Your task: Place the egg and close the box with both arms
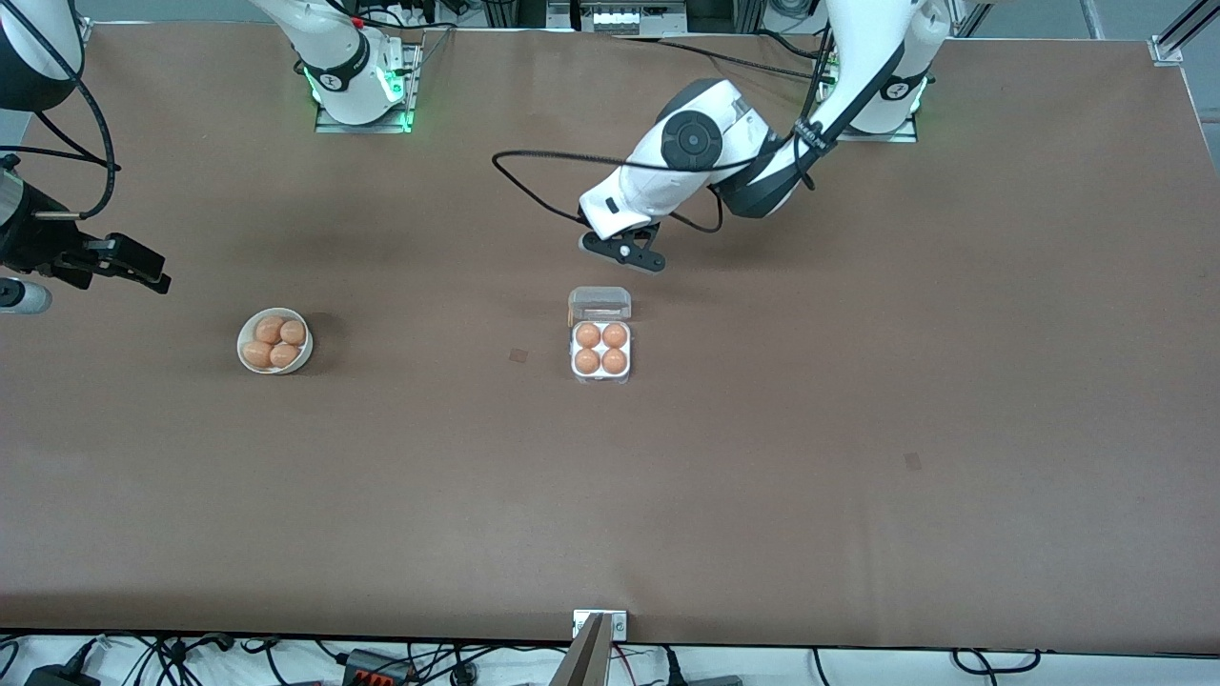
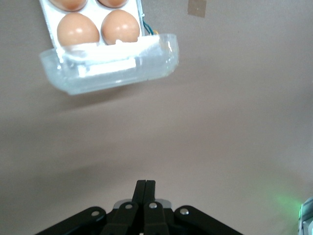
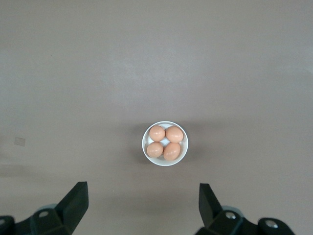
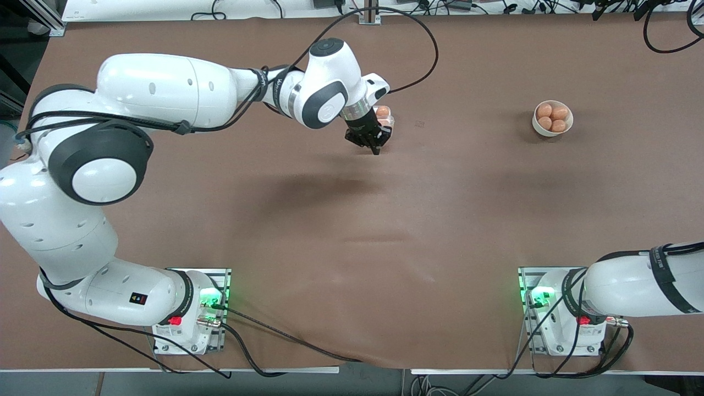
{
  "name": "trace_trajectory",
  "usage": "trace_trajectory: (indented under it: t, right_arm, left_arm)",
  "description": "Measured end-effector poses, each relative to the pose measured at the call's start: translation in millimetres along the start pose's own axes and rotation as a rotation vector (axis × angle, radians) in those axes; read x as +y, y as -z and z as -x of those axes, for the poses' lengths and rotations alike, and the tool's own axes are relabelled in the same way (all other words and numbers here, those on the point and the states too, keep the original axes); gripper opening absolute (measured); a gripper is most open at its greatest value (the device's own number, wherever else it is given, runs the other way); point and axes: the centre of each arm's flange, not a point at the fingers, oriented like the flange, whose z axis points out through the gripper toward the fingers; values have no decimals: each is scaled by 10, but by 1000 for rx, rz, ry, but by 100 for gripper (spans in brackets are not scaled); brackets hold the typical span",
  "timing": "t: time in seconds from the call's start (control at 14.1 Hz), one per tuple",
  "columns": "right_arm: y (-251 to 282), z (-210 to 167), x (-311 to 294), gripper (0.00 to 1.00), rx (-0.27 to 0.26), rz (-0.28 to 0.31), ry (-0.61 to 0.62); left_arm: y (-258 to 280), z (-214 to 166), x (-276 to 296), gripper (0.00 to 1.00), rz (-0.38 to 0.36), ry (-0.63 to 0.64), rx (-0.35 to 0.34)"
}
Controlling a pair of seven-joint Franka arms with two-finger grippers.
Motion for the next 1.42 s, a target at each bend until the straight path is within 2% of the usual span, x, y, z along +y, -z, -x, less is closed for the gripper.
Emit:
trace_trajectory:
  t: [0.21, 0.64, 0.85, 1.14, 1.42]
  right_arm:
    - [0, 0, -3, 100, 0, -1, 1]
    - [1, -1, 53, 100, 0, -3, -8]
    - [12, -1, 2, 100, 2, -6, 2]
    - [41, 5, -24, 100, 5, -7, 7]
    - [65, 20, 0, 100, 3, -7, 3]
  left_arm:
    - [-248, -94, -55, 1, 38, 3, 42]
    - [-525, -177, -166, 1, 1, -15, 97]
    - [-407, -328, -174, 1, 7, -15, 143]
    - [-94, -848, -332, 1, -38, -65, 269]
    - [-117, -968, -356, 1, -37, -67, 280]
